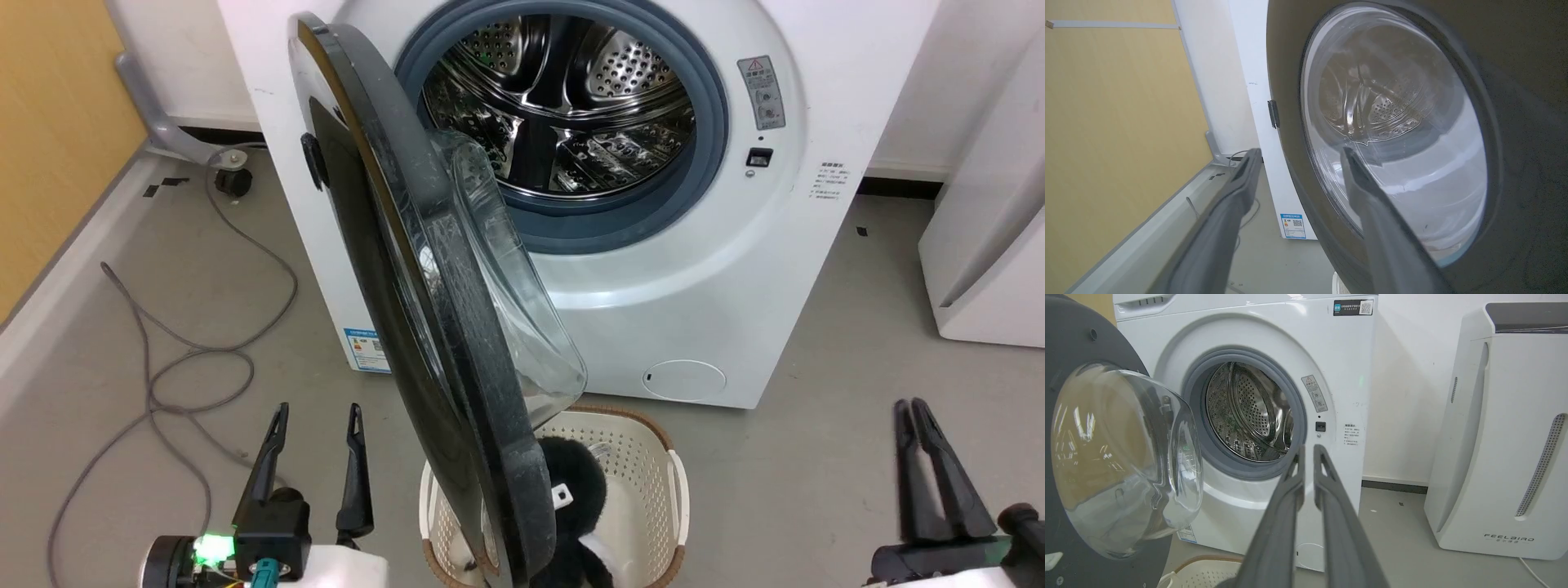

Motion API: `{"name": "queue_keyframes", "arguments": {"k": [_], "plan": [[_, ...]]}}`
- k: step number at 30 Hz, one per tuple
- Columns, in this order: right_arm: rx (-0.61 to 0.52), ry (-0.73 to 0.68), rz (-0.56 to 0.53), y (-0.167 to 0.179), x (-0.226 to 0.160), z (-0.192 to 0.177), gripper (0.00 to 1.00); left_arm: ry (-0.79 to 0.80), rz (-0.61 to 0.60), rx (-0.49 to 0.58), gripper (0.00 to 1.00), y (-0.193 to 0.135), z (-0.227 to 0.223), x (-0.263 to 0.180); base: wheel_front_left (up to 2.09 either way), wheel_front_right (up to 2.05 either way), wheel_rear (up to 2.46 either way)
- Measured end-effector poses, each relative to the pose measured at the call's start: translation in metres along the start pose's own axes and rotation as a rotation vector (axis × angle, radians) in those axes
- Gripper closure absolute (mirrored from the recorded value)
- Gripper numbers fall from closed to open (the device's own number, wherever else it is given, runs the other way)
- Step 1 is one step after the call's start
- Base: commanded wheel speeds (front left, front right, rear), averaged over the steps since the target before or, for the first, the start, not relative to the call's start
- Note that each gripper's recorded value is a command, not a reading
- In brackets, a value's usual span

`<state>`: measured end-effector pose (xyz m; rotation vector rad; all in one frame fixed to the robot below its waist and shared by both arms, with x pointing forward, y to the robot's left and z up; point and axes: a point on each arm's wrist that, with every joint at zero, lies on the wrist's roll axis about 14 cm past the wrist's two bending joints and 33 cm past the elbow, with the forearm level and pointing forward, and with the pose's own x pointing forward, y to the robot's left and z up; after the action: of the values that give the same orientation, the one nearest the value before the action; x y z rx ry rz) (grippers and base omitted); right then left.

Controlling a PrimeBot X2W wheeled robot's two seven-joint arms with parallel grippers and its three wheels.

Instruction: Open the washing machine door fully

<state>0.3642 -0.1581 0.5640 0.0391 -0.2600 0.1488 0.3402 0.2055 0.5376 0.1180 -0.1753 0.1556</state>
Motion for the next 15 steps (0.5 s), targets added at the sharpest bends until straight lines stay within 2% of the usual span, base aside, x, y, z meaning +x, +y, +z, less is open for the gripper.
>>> {"name": "queue_keyframes", "arguments": {"k": [6,7,8,9,15], "plan": [[0.004,0.017,-0.002,0.0,-0.002,-0.005,0.0,0.0,-0.004,-0.007,0.0,0.0,0.0,0.001,0.0,0.0,0.0],[0.004,0.02,-0.003,0.0,-0.003,-0.006,0.0,0.001,-0.002,-0.009,0.58,0.001,0.0,0.001,0.0,0.0,0.0],[0.004,0.022,-0.003,0.0,-0.003,-0.007,0.0,0.0,-0.001,-0.01,0.96,0.001,0.0,0.001,0.0,0.0,0.0],[0.005,0.024,-0.004,0.0,-0.003,-0.007,0.0,-0.001,-0.006,-0.015,1.0,0.0,0.0,0.001,0.0,0.0,0.0],[0.005,0.036,-0.009,-0.002,-0.005,-0.011,0.0,-0.049,0.013,-0.019,1.0,0.008,0.015,0.007,0.0,0.0,0.0]]}}
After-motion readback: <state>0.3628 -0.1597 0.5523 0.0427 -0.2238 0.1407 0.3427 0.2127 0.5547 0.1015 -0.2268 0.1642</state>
